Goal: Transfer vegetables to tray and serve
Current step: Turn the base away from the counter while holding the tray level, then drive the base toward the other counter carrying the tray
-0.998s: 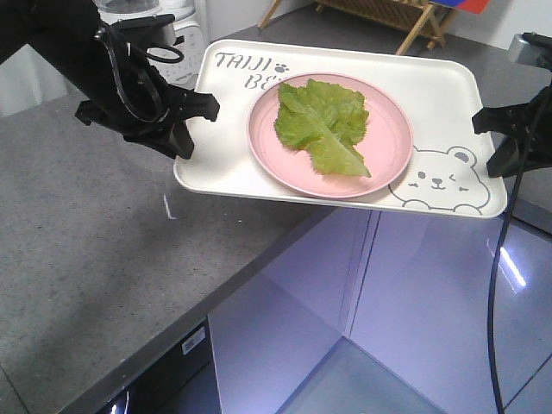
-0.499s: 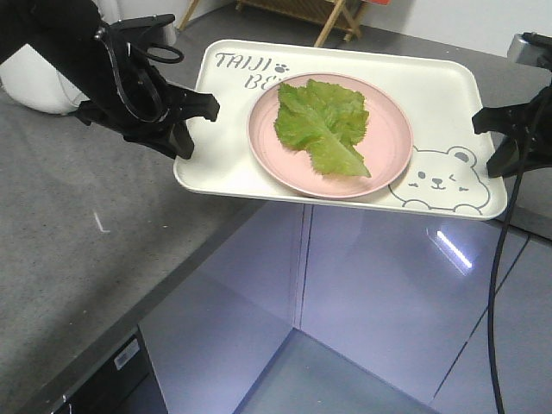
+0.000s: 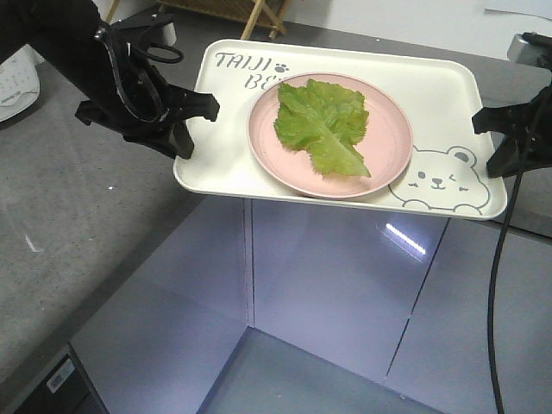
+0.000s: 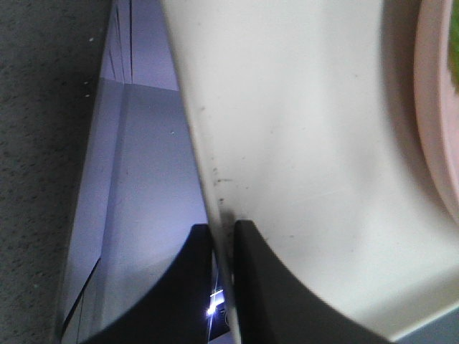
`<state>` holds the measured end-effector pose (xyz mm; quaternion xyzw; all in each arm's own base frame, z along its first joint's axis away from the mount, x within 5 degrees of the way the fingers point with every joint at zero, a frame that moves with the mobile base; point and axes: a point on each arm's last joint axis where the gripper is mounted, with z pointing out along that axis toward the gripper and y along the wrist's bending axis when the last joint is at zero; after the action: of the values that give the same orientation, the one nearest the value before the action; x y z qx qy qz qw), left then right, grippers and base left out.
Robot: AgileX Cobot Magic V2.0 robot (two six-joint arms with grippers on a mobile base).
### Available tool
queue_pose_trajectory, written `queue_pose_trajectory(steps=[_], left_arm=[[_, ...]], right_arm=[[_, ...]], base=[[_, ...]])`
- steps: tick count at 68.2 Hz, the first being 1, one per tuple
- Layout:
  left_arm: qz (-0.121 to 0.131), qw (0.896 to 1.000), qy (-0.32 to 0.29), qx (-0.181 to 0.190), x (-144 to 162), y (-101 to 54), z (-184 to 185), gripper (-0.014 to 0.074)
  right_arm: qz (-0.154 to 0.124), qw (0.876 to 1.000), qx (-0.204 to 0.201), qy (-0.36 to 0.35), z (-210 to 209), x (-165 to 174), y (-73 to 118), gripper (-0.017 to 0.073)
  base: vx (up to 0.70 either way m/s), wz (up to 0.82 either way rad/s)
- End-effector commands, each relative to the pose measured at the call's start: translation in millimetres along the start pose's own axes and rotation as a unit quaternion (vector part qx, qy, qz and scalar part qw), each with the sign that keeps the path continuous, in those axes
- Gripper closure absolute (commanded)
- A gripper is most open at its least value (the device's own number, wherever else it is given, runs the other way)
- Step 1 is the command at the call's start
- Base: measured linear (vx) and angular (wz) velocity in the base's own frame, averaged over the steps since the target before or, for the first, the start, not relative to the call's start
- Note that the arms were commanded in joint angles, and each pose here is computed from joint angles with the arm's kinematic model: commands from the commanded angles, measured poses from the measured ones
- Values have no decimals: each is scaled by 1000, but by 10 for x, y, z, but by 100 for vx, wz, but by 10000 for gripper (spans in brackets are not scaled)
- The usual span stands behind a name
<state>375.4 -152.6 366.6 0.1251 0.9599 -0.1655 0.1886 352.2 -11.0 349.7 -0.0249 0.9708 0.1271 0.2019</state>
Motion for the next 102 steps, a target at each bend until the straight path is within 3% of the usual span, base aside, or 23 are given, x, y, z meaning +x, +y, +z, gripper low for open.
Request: queue_pose_trajectory(steps=[1, 102], left_arm=[[15, 994, -57, 93, -7, -352, -303, 599], [15, 994, -57, 93, -7, -352, -303, 599]], right_arm=[[-9, 996, -83, -29, -260, 9, 318, 565], [-9, 996, -83, -29, -260, 9, 318, 565]], base=[[-1, -28], [-1, -24]])
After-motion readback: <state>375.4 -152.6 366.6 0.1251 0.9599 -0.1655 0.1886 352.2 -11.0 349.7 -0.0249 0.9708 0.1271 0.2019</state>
